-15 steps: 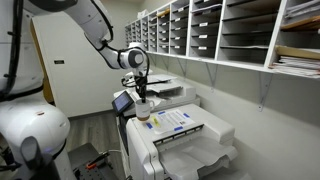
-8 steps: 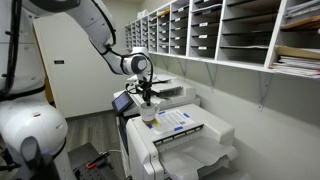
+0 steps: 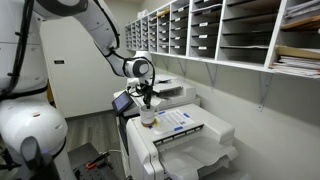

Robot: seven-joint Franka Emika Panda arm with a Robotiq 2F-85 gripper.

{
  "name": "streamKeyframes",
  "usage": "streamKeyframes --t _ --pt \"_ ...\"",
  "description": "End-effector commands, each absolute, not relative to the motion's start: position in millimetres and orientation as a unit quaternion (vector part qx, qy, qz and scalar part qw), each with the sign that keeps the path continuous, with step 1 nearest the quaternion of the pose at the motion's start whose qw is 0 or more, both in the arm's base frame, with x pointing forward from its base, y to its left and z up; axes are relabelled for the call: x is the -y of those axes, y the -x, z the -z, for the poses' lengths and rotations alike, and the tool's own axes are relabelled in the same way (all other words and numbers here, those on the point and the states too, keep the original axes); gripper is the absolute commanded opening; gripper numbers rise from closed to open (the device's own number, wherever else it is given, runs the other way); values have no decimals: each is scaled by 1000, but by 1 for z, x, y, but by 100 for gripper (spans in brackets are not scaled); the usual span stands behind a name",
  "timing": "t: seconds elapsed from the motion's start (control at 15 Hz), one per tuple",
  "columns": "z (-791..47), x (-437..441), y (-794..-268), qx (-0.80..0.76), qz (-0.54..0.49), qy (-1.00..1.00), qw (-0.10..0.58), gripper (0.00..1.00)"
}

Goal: Move the mug towards you

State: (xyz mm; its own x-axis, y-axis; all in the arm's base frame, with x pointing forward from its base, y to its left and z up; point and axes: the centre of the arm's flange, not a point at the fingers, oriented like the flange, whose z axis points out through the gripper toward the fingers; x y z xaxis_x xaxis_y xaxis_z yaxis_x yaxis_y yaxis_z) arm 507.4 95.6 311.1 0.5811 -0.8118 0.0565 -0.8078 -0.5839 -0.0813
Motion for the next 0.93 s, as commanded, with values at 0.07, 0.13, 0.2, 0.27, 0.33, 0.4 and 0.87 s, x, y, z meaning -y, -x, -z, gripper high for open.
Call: streamKeyframes --t 0.07,0.13,0.2,0.27,0.33,0.4,0.87 --pt "-311 -94 -515 -460 41 887 16 37" --pt "-312 -95 -514 -462 44 886 14 43" --pt "-316 -95 -513 -464 50 884 13 50" --pt "-324 -96 -511 -464 64 883 9 58" --pt "-333 -96 -510 -464 71 883 8 66" --pt "-343 -97 -508 -462 88 882 9 72" --pt "-415 -104 -487 -444 126 887 -21 100"
